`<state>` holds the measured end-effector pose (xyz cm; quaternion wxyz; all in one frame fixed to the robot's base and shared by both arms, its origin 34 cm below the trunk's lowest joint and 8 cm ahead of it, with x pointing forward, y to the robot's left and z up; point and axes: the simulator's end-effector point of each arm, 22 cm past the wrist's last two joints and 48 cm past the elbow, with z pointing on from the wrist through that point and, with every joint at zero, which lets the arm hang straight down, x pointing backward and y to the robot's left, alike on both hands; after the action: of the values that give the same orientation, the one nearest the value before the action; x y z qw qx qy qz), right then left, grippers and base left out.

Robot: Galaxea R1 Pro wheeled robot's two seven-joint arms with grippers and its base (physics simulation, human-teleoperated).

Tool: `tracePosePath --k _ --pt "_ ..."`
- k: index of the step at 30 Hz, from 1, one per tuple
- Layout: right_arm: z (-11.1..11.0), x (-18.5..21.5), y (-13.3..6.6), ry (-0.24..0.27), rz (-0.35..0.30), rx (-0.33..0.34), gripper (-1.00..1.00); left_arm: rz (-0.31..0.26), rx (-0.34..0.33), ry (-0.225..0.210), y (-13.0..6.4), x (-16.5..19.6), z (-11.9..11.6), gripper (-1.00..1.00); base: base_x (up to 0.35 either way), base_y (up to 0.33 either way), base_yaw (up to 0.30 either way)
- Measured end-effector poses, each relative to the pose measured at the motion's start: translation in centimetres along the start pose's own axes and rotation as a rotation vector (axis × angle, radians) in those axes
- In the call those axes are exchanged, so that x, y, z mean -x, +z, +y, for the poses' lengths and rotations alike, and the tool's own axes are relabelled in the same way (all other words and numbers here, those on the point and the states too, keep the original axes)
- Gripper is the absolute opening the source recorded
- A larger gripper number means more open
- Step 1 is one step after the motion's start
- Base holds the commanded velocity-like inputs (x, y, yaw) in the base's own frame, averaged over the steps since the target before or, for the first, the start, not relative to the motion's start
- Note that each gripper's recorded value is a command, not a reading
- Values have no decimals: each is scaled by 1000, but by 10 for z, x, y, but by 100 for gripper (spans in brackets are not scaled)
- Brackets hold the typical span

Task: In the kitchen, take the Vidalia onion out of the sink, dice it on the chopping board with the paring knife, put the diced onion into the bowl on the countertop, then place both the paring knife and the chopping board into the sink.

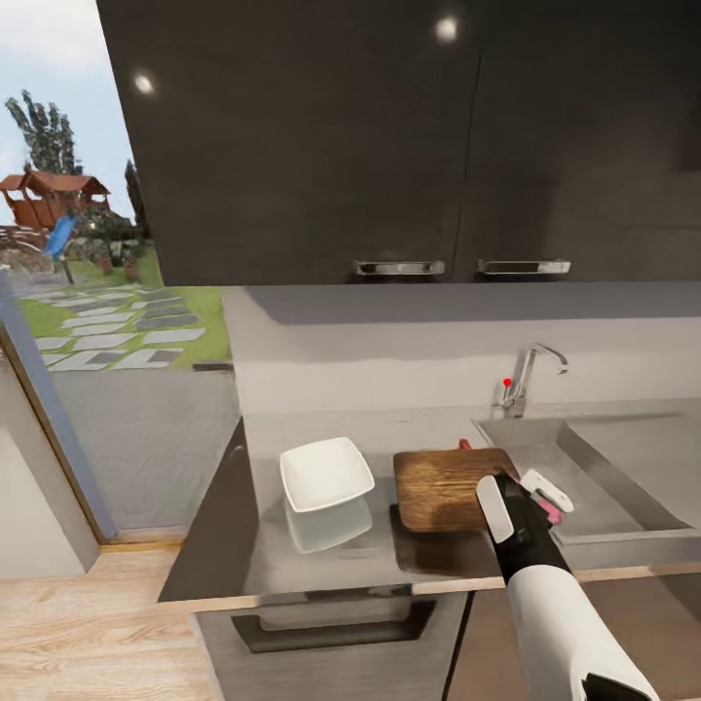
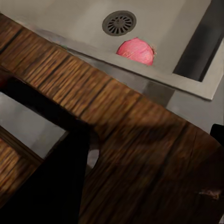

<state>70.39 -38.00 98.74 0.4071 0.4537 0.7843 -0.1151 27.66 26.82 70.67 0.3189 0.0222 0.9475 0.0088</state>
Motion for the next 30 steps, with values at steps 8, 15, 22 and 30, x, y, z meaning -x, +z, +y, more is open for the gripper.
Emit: tracePosePath --k 8,15,22,30 --pt "-1 1 0 1 -4 -2 -100 0 0 0 0 0 0 100 -1 129 0" --pt "0 0 1 1 -3 -2 -100 9 0 1 0 -4 0 100 -183 1 0" --pt "0 1 0 1 -4 -1 -100 10 0 2 0 -5 0 100 -54 0 0" --pt "-1 -5 1 -5 6 -4 -100 10 0 2 0 -5 0 100 -2 0 0"
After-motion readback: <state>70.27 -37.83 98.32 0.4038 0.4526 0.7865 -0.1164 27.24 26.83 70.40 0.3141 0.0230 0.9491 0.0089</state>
